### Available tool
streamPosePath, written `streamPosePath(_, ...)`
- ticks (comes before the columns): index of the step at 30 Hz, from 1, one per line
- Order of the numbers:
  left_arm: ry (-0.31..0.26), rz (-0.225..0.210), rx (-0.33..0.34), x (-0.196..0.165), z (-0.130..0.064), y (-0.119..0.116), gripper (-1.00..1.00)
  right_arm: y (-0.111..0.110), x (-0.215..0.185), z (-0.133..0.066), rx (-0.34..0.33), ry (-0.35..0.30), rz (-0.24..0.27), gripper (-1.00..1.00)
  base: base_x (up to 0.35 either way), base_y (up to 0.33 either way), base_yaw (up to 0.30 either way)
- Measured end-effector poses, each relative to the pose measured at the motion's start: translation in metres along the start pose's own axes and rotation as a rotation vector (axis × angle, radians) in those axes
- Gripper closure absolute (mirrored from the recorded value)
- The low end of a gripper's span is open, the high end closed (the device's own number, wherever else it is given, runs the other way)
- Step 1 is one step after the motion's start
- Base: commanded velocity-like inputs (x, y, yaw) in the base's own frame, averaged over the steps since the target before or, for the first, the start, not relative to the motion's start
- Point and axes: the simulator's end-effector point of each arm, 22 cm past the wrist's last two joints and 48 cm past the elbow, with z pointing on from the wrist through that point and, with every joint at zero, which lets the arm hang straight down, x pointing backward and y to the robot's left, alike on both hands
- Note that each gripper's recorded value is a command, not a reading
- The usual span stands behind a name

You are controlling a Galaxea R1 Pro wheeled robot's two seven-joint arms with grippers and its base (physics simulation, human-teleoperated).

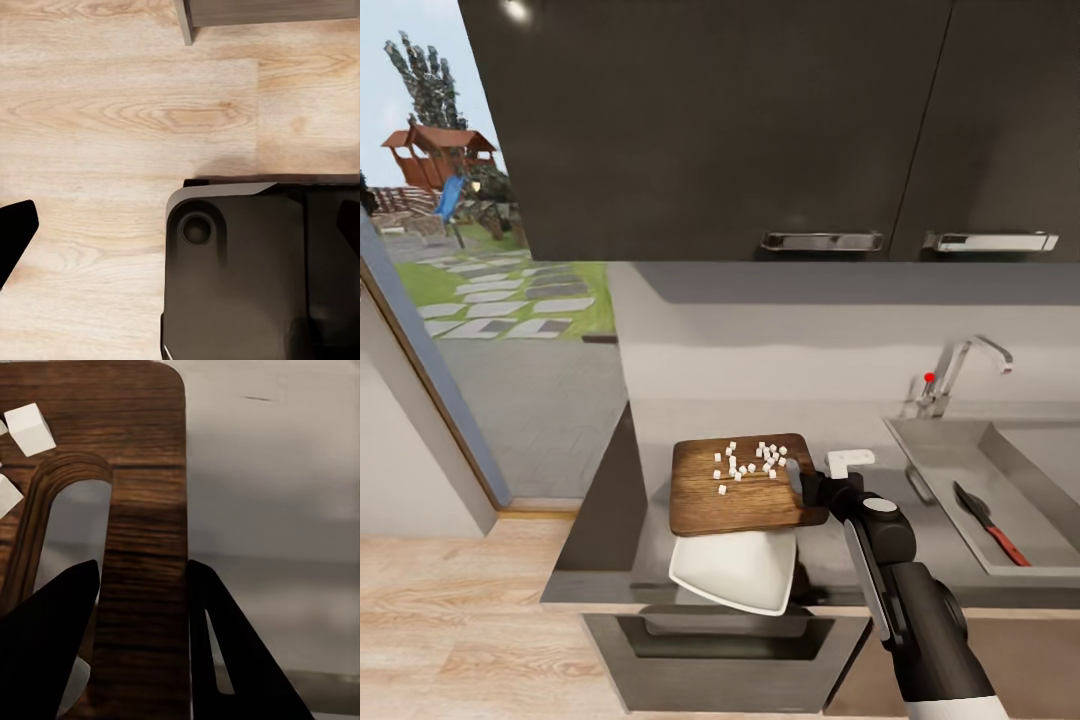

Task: In the kitchen, take the Vidalia onion out of the sink, dice it on the chopping board with the paring knife, put the diced onion into the bowl on the countertop, then place both the paring knife and the chopping board into the sink.

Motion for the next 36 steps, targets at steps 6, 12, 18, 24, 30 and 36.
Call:
streamPosePath(6,-0.01,-0.001,0.0,-0.003,0.0,0.0,-1.0,0.0,-0.005,-0.003,0.0,-0.01,0.0,1.0,0.0,0.011,0.0)
streamPosePath(12,-0.013,-0.002,-0.001,-0.005,0.001,0.0,-1.0,0.0,-0.006,-0.004,0.001,-0.013,-0.001,1.0,0.0,0.0,0.0)
streamPosePath(18,-0.013,-0.002,-0.001,-0.005,0.0,0.0,-1.0,0.0,-0.006,-0.004,0.0,-0.013,-0.001,1.0,0.0,0.0,0.0)
streamPosePath(24,-0.013,-0.002,-0.001,-0.005,0.0,0.0,-1.0,0.001,-0.007,-0.004,-0.005,-0.018,-0.002,1.0,0.0,0.0,0.0)
streamPosePath(30,-0.013,-0.002,-0.001,-0.005,0.001,0.0,-1.0,0.001,-0.008,-0.004,-0.008,-0.024,-0.003,1.0,0.0,0.0,0.0)
streamPosePath(36,-0.014,-0.002,-0.001,-0.005,0.001,0.0,-1.0,0.001,-0.02,-0.004,-0.009,-0.078,-0.005,1.0,0.0,0.0,0.0)
